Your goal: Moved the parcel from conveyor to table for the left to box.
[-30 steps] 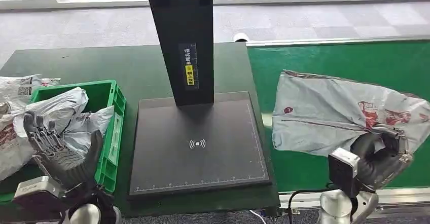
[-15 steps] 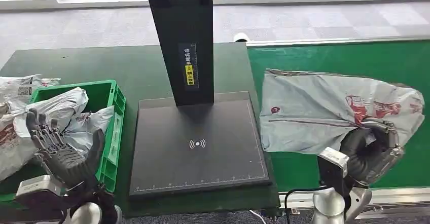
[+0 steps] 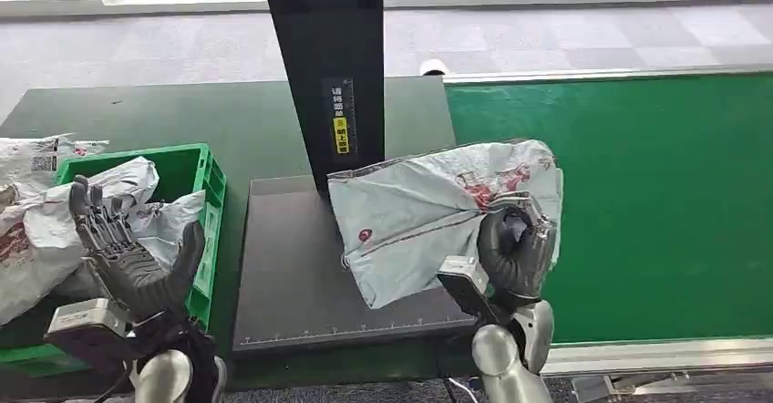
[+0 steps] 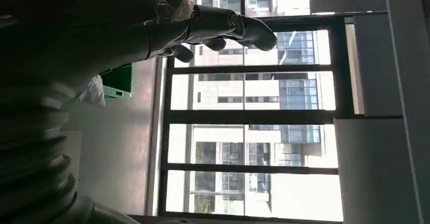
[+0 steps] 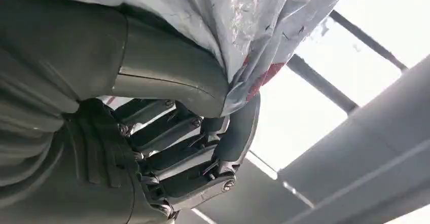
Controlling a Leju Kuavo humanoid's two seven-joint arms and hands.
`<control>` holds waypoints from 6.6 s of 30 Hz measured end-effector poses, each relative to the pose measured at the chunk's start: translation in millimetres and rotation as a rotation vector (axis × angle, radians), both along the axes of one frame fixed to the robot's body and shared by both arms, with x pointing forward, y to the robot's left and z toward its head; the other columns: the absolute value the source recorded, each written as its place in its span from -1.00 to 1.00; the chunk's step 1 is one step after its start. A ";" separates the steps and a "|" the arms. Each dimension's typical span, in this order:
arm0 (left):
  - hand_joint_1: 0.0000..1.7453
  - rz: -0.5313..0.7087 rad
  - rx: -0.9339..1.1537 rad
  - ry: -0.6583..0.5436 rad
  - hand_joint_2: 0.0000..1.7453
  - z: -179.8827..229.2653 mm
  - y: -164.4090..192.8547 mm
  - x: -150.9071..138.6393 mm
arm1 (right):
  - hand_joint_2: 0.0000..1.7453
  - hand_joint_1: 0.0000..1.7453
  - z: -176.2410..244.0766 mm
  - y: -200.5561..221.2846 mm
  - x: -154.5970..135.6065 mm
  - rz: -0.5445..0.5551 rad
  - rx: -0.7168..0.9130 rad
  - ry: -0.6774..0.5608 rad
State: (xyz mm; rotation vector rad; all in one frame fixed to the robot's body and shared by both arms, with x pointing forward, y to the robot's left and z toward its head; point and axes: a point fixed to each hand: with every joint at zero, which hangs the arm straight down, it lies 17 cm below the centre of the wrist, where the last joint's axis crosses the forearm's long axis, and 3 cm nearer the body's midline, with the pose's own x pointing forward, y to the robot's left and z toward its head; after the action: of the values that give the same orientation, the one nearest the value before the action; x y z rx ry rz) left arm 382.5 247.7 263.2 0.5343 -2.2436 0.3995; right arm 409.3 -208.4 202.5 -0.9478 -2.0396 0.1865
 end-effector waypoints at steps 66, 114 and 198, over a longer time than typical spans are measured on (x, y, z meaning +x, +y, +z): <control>-1.00 -0.074 0.001 0.006 1.00 1.4 -30.6 21.6 | 1.00 -1.00 -92.7 77.4 22.9 0.215 0.080 0.216; -1.00 -0.601 0.379 0.548 1.00 -185.1 -240.4 51.2 | 1.00 -1.00 148.7 -58.9 -75.8 -0.015 0.322 -0.524; -1.00 -0.616 0.855 0.762 1.00 -241.9 -289.7 27.6 | 1.00 -1.00 139.6 -53.7 -69.0 -0.008 0.315 -0.492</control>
State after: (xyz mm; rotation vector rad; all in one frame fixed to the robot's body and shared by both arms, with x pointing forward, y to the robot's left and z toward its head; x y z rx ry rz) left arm 410.1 -42.1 21.3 0.2913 -1.6031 -0.9624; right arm 340.3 -262.1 342.1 -0.8568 -2.4132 -0.4011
